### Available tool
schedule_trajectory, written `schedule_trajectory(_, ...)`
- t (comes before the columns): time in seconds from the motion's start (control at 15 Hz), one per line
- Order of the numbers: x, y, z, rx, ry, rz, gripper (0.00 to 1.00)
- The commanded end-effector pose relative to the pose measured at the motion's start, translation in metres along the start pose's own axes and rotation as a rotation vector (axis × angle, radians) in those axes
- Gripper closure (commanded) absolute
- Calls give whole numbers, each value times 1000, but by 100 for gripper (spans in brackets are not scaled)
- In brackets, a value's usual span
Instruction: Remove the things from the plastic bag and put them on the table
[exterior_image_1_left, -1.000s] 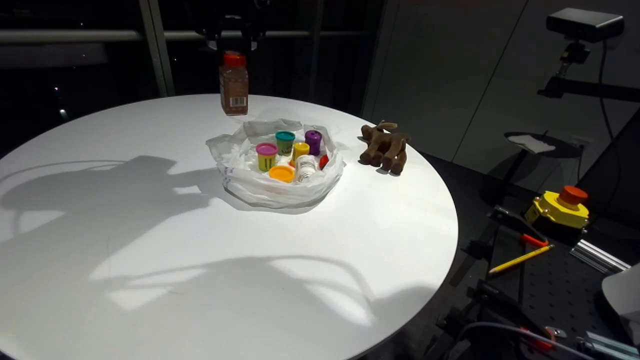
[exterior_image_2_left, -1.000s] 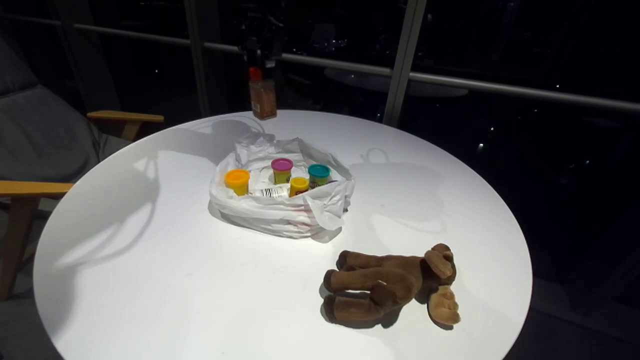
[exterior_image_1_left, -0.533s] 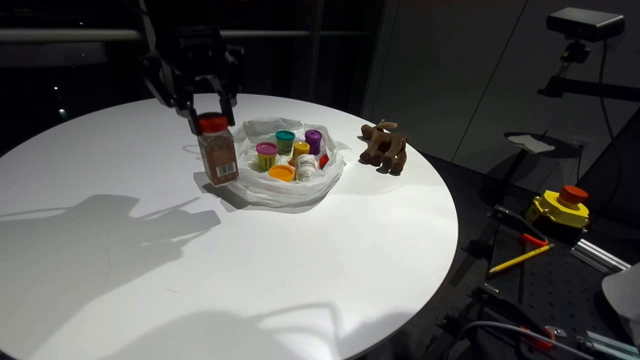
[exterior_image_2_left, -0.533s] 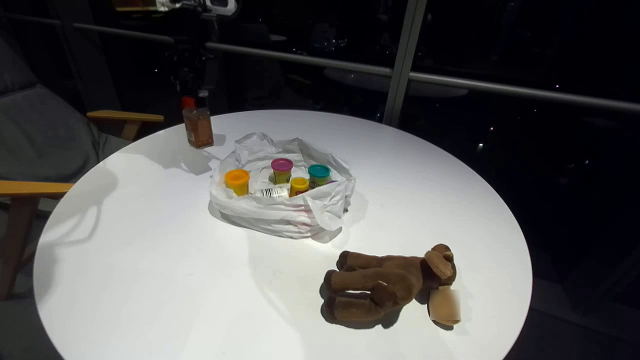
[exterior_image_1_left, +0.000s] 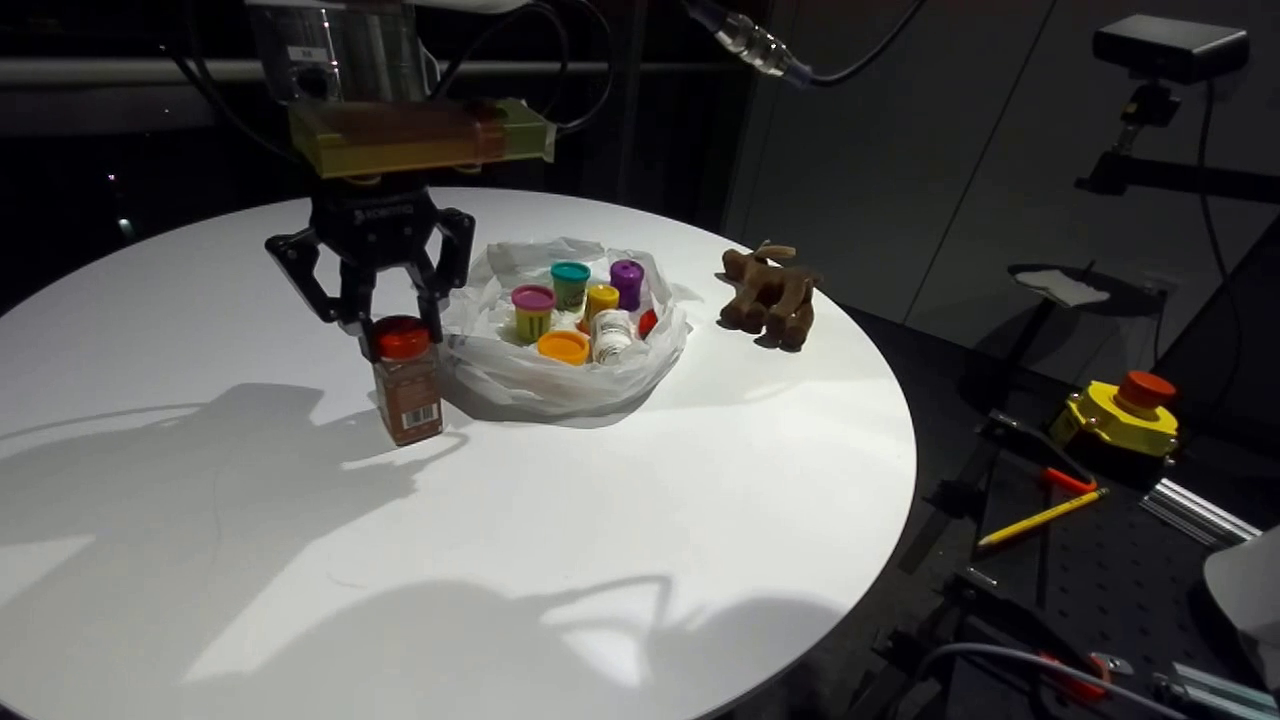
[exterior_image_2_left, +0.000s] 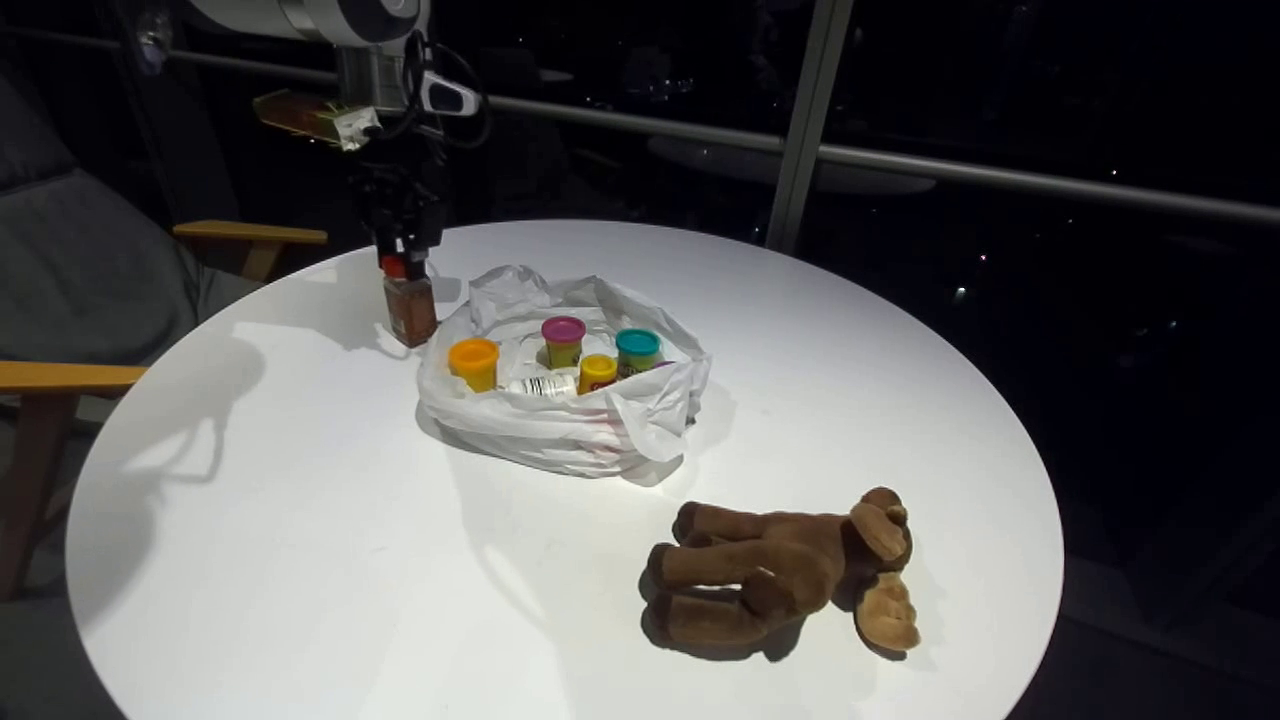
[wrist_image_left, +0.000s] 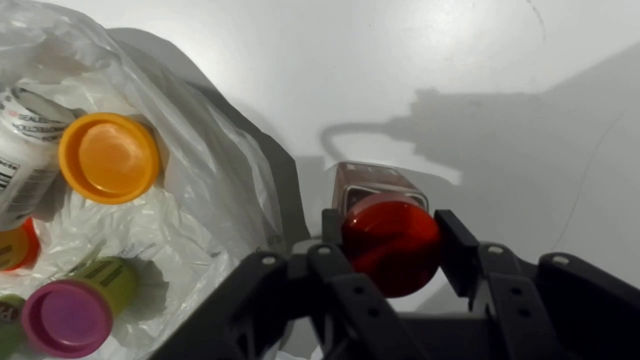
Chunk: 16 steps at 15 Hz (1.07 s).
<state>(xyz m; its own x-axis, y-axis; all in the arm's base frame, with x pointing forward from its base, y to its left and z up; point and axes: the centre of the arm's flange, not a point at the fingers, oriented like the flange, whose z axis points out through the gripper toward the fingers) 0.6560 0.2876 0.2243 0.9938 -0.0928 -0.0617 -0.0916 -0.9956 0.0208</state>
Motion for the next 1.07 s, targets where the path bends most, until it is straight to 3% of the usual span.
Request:
schedule_trajectory(0.0,-8,9,-17,54,55,-8,31)
schedule_trajectory(0.07,-9,12,-25,62,74,-2,31)
schedule_trajectory(0.33,-12,28,-76,67,166,18,1)
schedule_trajectory(0.6,-1,62,-110,-18,207,36,0)
schedule_trajectory(0.87,21,108,-74,-78,142,50,0)
schedule_trajectory(1.0,30,130,-43,-68,102,57,0)
